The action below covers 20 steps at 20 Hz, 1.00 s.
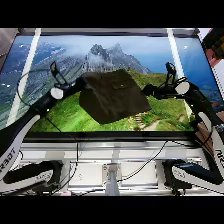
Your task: Fold the clothes and pants, and hang the long-sleeved shirts on hangers.
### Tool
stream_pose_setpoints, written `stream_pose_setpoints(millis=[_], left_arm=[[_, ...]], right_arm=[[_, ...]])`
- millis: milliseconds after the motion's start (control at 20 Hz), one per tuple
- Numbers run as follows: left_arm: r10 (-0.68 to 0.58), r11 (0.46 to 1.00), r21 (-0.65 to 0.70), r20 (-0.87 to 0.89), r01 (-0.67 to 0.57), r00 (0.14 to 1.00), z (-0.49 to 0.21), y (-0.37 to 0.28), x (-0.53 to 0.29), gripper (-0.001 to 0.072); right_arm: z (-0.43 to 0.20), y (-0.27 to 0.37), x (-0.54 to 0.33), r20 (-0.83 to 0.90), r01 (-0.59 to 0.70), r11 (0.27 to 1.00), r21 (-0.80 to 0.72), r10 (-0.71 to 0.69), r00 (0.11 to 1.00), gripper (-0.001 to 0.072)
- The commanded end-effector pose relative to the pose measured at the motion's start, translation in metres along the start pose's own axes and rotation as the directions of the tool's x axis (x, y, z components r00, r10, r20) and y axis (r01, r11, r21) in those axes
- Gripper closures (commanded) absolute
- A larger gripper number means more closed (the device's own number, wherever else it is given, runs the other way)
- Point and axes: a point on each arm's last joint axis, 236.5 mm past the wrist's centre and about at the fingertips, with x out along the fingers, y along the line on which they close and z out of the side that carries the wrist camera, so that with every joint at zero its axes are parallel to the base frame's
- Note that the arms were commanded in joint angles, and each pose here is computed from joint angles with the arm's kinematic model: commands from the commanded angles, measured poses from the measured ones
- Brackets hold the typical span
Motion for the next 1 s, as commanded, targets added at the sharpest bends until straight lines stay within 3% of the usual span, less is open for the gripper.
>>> stream_pose_setpoints(millis=[0,150,400,600,800,950], left_arm=[[0.077,0.986,-0.145,-0.022,-0.079,0.997,-0.036,0.046,-0.018,0.0657],[0.058,0.987,-0.147,-0.044,-0.064,0.997,-0.055,0.044,-0.039,0.0656],[-0.038,0.993,-0.114,-0.083,0.028,0.996,-0.064,0.009,-0.068,0.0656],[-0.051,0.997,-0.065,-0.271,0.035,0.961,-0.109,0.005,-0.079,0.0649],[-0.054,0.998,-0.005,-0.393,0.056,0.918,-0.138,0.004,-0.089,0.0648],[-0.056,0.998,-0.009,-0.47,0.058,0.881,-0.156,0.004,-0.098,0.0648]], right_arm=[[-0.004,-0.03,-0.006,-0.03,0.051,0.998,0.042,-0.049,0.998,0.0133],[-0.013,-0.055,-0.004,-0.05,0.088,0.991,0.101,-0.084,0.995,0.0133],[-0.038,-0.104,-0.003,-0.09,0.136,0.934,0.33,-0.112,0.99,0.0172],[-0.073,-0.089,0.011,-0.18,0.064,0.934,0.352,0.0,0.984,0.0173],[-0.108,-0.044,0.019,-0.282,-0.109,0.924,0.366,0.222,0.933,0.0173],[-0.118,-0.025,0.024,-0.308,-0.146,0.933,0.329,0.252,0.917,0.0174]])
